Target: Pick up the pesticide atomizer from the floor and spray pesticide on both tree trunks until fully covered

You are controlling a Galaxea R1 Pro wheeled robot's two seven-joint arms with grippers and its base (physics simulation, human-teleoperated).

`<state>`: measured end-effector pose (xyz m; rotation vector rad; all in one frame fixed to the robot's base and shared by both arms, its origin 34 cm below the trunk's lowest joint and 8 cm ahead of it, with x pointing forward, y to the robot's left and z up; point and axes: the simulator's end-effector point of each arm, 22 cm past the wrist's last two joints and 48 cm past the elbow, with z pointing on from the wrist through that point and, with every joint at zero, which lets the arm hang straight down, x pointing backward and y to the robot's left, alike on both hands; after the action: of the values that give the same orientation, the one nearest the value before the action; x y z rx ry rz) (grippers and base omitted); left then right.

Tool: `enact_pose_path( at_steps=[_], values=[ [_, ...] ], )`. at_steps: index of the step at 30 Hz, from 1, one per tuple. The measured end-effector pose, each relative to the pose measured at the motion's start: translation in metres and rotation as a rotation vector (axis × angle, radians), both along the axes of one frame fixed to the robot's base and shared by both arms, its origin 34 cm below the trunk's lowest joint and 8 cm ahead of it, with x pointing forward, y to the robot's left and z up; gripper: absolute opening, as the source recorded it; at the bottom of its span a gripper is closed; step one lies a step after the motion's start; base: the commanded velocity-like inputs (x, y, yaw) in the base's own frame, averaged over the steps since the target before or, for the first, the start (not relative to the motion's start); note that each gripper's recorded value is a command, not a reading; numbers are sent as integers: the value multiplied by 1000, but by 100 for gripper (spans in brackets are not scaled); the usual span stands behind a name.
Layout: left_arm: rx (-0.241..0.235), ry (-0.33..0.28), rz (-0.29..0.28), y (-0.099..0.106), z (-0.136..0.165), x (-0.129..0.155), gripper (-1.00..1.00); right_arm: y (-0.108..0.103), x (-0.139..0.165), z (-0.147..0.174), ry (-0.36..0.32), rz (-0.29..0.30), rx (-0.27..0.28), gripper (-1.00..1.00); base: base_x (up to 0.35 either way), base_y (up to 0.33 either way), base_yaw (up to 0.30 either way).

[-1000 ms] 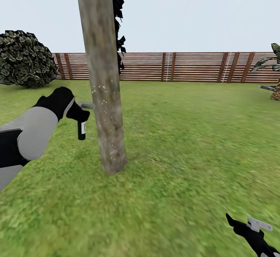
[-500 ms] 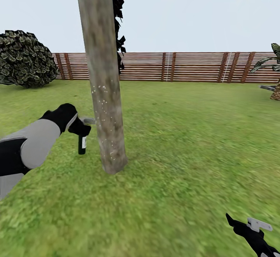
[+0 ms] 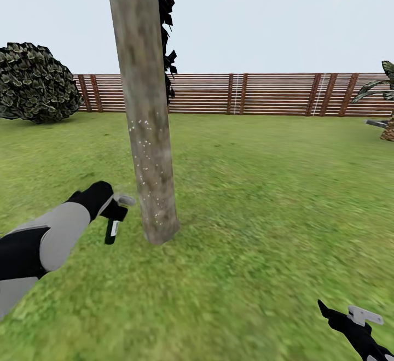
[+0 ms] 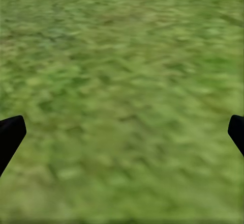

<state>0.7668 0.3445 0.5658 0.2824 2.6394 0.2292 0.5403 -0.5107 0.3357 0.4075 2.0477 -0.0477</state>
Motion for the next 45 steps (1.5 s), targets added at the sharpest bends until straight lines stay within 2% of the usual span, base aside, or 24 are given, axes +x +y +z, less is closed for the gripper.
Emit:
enact_pose_path(
  at_steps=[8, 12, 14, 18, 27, 28, 32, 33, 37, 45],
  values=[
    [32, 28, -12, 4, -53, -23, -100, 0, 0, 0, 0, 0, 0, 100, 0, 0, 0],
    [33, 8, -33, 2, -68, -25, -100, 0, 0, 0, 0, 0, 0, 100, 0, 0, 0],
    [18, -30, -74, -6, -90, -29, -100, 0, 0, 0, 0, 0, 0, 100, 0, 0, 0],
    [11, -23, -89, -10, -108, -39, -100, 0, 0, 0, 0, 0, 0, 100, 0, 0, 0],
    [6, -17, -101, -13, -120, -46, -100, 0, 0, 0, 0, 0, 0, 100, 0, 0, 2],
    [-6, -20, -95, -15, -120, -46, -100, 0, 0, 0, -1, 0, 0, 100, 0, 0, 92],
    [-169, -48, -29, -51, -119, -42, -100, 0, 0, 0, -1, 0, 1, 100, 0, 0, 201],
    [-225, -46, -4, -63, -125, -46, -100, 0, 0, 0, -1, 0, 1, 100, 0, -59, 257],
    [-244, -31, 0, -69, -143, -58, -100, 0, 0, 0, -1, 0, 0, 100, 39, -209, 262],
    [-251, -49, -8, -73, -145, -57, -100, 0, 1, 1, -2, 1, 0, 100, 68, -292, 104]
  ],
)
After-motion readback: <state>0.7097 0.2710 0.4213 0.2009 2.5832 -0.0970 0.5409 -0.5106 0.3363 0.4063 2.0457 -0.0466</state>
